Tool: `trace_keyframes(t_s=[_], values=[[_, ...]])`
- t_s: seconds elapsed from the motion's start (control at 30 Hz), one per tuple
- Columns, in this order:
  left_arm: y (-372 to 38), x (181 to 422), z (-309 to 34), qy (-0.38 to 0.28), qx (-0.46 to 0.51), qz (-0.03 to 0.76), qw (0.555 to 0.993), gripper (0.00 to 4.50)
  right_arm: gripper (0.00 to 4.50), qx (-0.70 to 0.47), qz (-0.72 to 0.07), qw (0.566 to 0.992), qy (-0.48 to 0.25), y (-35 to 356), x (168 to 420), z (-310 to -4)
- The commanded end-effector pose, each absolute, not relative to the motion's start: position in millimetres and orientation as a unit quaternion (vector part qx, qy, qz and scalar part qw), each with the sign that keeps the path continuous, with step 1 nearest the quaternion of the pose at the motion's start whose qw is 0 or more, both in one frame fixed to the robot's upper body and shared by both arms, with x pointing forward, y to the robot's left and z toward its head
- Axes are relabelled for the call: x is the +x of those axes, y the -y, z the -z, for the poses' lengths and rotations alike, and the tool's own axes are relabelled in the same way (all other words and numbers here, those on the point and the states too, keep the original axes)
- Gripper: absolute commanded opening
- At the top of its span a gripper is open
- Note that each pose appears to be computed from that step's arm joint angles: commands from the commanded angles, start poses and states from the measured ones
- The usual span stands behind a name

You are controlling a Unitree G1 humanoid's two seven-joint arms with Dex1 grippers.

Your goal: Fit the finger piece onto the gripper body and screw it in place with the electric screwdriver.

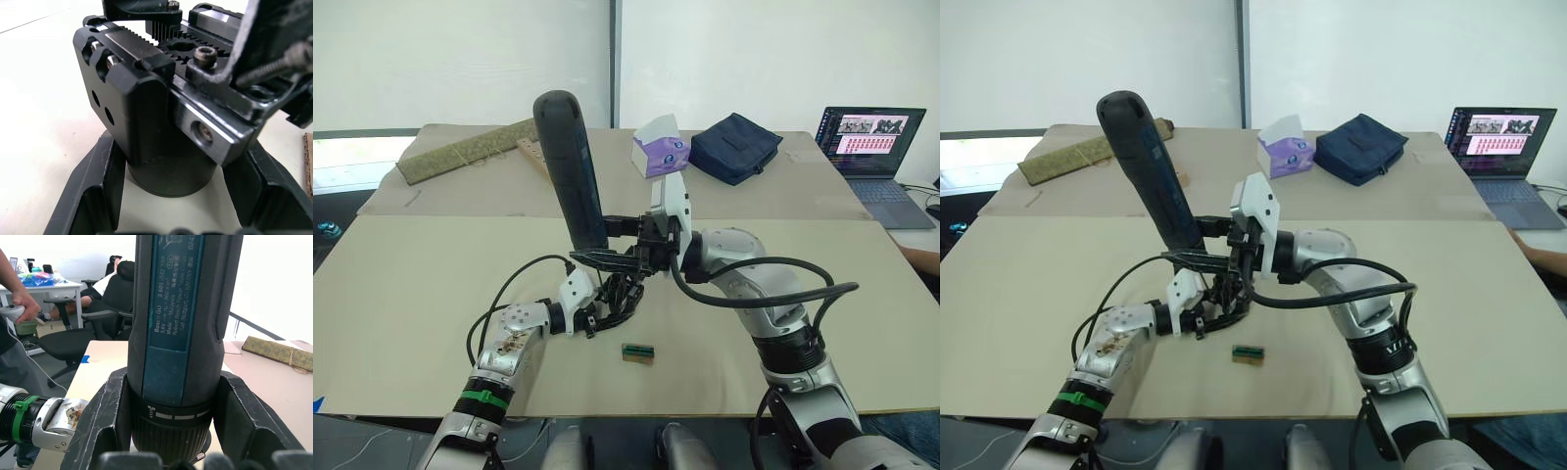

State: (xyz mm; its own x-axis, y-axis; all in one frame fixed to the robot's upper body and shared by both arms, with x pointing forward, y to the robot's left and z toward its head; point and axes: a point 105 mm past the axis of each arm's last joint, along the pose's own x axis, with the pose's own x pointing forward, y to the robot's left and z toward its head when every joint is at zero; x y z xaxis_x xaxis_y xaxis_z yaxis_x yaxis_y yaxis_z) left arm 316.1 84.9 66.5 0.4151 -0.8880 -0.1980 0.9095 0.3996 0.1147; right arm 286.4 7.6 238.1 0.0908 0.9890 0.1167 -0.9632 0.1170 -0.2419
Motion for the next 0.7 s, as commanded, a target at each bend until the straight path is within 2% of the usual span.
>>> trace_keyframes(t_s=[0.03, 0.7], values=[[-79.6, 306.1, -52.7, -0.077, 0.089, 0.555, 0.823, 2.30, 1.92, -0.060, -0.659, 0.731, 0.168, -4.1, 281.3, -255.2], [-79.3, 306.8, -52.9, -0.076, 0.087, 0.555, 0.824, 2.30, 1.92, -0.068, -0.655, 0.731, 0.181, -2.9, 282.5, -261.7]])
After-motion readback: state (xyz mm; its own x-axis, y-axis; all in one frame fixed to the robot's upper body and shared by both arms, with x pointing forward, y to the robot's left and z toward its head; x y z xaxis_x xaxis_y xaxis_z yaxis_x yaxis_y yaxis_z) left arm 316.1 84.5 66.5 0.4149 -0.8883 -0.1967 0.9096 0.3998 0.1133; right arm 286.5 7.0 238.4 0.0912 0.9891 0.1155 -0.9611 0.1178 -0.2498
